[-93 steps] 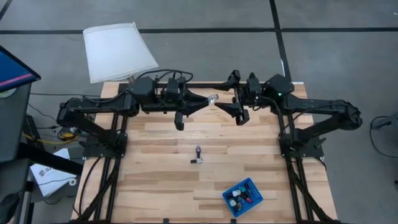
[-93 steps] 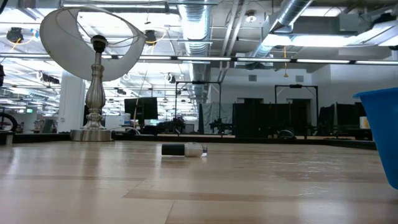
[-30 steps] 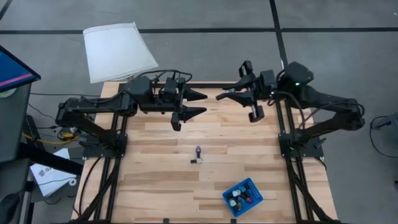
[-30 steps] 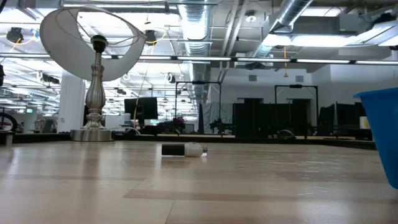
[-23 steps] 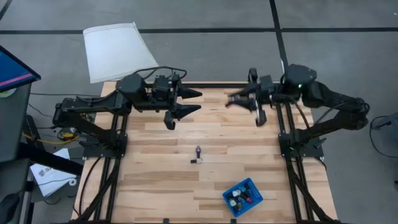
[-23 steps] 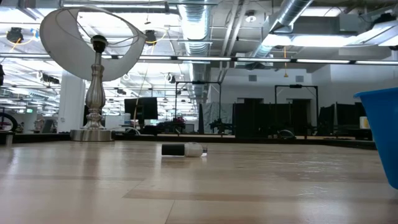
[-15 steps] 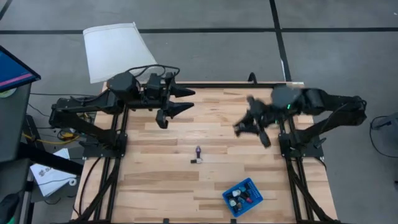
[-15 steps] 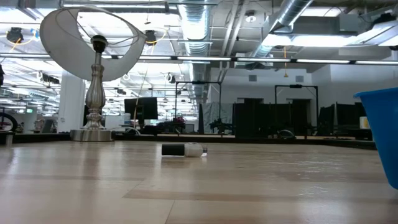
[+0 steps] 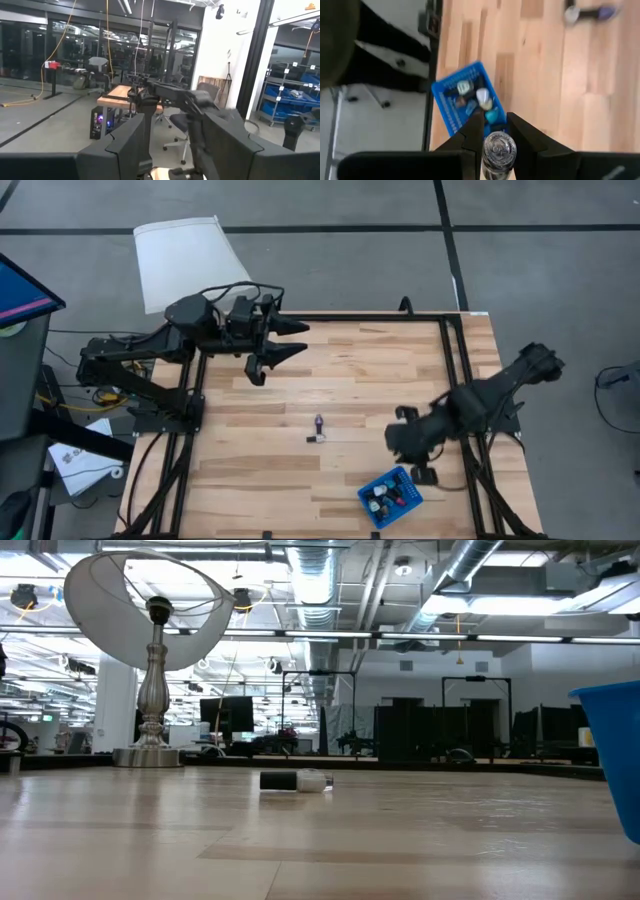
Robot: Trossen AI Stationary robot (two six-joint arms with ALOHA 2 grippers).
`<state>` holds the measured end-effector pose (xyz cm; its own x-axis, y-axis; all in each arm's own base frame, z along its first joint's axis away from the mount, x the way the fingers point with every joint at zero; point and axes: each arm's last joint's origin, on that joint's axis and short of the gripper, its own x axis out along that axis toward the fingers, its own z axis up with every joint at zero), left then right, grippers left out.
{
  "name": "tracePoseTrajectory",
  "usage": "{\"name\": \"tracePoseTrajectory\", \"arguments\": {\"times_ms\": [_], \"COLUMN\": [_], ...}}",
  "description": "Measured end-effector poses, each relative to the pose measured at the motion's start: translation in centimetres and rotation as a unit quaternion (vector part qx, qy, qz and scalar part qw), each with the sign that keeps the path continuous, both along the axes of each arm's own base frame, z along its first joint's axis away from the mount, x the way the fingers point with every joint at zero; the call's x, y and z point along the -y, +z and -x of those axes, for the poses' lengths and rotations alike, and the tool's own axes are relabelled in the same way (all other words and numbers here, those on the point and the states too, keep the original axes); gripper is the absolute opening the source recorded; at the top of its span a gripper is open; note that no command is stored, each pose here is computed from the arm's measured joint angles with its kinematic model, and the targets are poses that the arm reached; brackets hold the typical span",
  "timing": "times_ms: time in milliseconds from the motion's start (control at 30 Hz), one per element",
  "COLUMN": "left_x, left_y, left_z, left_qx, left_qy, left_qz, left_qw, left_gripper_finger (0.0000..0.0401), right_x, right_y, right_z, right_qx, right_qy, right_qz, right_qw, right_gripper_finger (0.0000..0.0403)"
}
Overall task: Pick & Place Nail Polish
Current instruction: Put the transparent nail polish into the blue bin
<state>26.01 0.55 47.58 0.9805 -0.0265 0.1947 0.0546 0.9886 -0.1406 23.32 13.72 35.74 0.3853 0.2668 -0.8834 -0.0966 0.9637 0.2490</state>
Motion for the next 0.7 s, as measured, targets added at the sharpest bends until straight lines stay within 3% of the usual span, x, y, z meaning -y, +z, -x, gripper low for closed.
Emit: {"name": "tracePoseTrajectory", "arguments": {"times_ms": [267, 500, 700], "left_x": [0.0, 0.0, 0.0], "left_y": [0.0, 0.0, 0.0], "left_z": [0.0, 0.0, 0.0], "left_qx": [0.001, 0.000, 0.000], "left_qy": [0.000, -0.004, -0.001], "left_qz": [0.000, -0.001, -0.014], "left_qw": [1.000, 1.000, 1.000], "left_gripper_finger": [0.0197, 0.0194, 0.0193], "right_x": [-3.2, -6.0, -6.3], "right_y": [-2.1, -7.4, -11.7], "right_z": [0.2, 0.8, 1.7], "right_qx": [-0.033, -0.042, -0.058], "right_qy": [-0.009, -0.066, -0.118], "right_qz": [-0.005, -0.063, -0.077], "right_qw": [0.999, 0.995, 0.988], "right_gripper_finger": [0.0057, 0.0057, 0.0057]}}
